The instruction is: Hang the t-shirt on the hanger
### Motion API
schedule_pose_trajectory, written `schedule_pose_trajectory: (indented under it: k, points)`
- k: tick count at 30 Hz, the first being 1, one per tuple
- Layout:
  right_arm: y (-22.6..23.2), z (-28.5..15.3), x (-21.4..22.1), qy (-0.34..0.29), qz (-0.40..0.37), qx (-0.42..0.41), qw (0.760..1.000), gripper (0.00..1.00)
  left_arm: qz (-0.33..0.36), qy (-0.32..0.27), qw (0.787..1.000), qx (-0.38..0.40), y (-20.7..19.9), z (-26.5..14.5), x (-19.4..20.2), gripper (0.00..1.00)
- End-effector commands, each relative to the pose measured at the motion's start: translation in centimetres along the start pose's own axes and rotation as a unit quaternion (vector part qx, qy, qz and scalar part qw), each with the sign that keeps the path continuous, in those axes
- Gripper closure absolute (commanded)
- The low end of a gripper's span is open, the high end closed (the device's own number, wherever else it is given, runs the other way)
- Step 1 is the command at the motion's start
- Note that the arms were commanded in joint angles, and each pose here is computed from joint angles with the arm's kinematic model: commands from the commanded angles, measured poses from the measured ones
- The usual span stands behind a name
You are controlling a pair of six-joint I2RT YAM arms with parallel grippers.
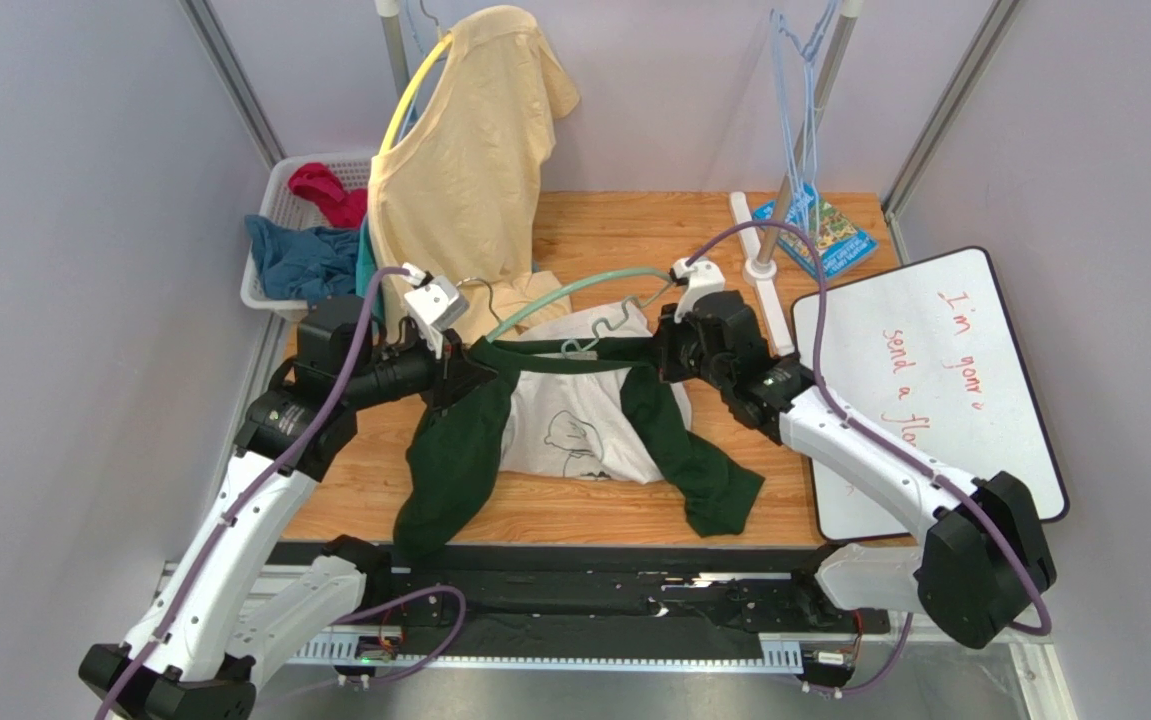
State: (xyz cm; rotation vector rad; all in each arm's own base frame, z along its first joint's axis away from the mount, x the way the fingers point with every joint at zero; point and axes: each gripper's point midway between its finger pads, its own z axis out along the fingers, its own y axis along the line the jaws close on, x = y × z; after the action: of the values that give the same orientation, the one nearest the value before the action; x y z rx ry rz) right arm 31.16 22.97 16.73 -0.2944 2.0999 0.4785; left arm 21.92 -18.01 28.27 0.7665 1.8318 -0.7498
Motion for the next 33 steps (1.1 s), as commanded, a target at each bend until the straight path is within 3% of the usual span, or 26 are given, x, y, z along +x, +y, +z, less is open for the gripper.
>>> schedule_pose_trajectory:
  k: [1,4,14,24,33]
  points:
    - [-4.4,-0.4,0.7,0.051,0.037,0.023,0.998,1.00,0.145,-0.032,0.989,0.024,-0.8,-1.9,-1.2,1.00]
    - [-5.8,-0.7,0.1,0.053,0.054,0.020,0.997,1.00,0.209,-0.029,0.977,0.012,-0.4,-2.7,-0.8,1.00]
    - [-9.5,-1.1,-1.4,0.050,0.100,0.023,0.993,1.00,0.304,0.004,0.951,0.049,-0.5,-3.4,0.4,1.00]
    - [-11.6,-2.1,-1.9,0.042,0.084,0.065,0.993,1.00,0.286,0.041,0.955,-0.071,3.9,-3.8,0.6,1.00]
    - [-10.9,-3.7,-5.1,0.006,0.056,0.057,0.997,1.00,0.325,0.127,0.936,-0.035,5.0,-3.3,3.8,1.00]
